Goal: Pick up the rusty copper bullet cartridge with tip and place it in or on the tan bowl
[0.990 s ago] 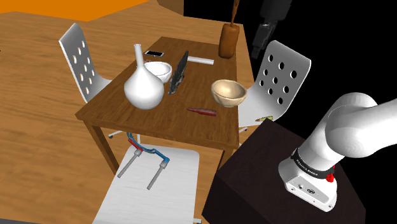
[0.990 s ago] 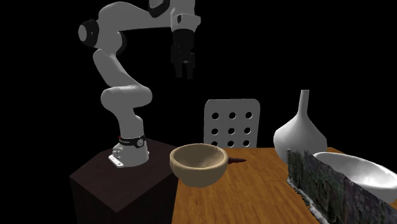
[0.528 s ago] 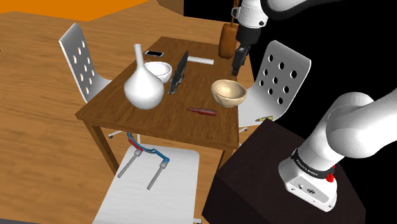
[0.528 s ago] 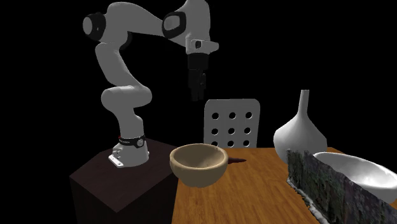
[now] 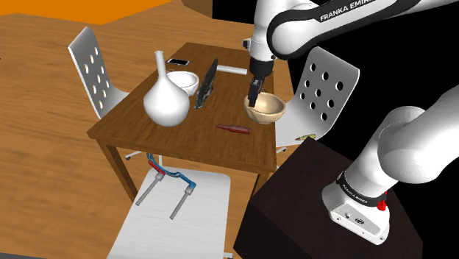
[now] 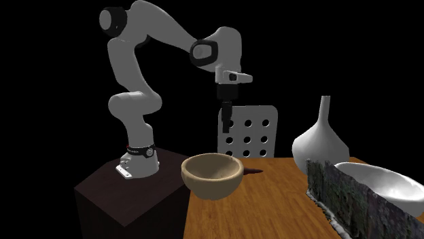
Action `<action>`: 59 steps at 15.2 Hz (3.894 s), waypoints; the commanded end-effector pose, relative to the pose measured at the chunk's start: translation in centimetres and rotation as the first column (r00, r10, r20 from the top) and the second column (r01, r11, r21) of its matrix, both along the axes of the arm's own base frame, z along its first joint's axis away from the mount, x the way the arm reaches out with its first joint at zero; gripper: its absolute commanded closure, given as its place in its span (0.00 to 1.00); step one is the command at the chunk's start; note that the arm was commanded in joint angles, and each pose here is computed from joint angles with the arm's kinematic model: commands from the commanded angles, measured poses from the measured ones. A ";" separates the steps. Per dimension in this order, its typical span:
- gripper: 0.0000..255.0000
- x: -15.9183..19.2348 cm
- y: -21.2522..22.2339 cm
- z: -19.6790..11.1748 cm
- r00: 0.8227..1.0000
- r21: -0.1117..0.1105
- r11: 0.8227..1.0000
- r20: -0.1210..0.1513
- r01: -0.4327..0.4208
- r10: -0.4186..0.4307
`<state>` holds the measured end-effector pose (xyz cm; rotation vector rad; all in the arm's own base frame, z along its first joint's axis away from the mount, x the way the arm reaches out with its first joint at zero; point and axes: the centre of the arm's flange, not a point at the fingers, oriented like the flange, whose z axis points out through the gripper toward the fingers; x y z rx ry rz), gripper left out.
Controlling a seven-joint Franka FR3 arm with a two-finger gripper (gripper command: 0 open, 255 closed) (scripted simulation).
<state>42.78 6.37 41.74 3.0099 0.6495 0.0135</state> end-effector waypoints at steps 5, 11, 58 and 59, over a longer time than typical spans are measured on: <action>0.00 3.8 2.5 -6.9 0.996 -0.005 0.996 -0.018 -0.091 0.091; 0.00 6.0 4.4 -12.2 0.988 -0.008 0.988 -0.032 -0.153 0.153; 1.00 6.0 4.1 -3.5 0.988 -0.008 0.988 -0.032 -0.153 0.153; 1.00 6.0 4.1 -3.0 0.988 -0.008 0.988 -0.032 -0.153 0.153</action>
